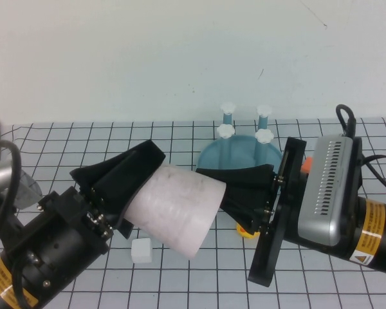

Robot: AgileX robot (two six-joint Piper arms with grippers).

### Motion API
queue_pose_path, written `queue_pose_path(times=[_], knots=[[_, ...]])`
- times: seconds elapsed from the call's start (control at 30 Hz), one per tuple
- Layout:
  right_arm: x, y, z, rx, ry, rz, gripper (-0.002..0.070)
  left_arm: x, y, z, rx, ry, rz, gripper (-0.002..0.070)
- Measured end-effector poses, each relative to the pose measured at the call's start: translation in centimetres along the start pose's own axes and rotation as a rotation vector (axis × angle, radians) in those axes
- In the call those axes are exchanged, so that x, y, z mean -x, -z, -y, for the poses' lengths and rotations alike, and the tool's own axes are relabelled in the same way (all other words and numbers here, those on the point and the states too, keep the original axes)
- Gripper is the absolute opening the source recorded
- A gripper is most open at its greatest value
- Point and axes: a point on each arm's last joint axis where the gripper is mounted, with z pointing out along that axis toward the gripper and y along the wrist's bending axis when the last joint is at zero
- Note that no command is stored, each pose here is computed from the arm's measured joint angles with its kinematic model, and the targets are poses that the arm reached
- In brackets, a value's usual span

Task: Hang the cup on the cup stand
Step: Adjust the cup with two arms

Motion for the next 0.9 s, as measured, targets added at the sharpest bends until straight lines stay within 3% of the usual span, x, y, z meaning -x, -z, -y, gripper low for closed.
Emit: queue_pose_path(times=[0.07,0.5,0.7,0.9], knots=[[0.1,0.0,0.0,-0.005,-0.004,0.008,0.0016,0.0,0.0,0.0,0.003,0.002,0.004,0.0531],[0.5,0.0,0.1,-0.017,0.024,0.062,0.0016,0.2,-0.1,0.4,-0.043,-0.073,0.018,0.0532],[0.6,0.1,0.5,-0.069,-0.006,0.068,0.0016,0.3,-0.1,0.5,-0.052,-0.079,0.025,0.0666],[0.6,0.1,1.1,-0.126,-0.023,0.075,0.0016,0.5,-0.1,0.6,-0.053,-0.107,0.048,0.069]])
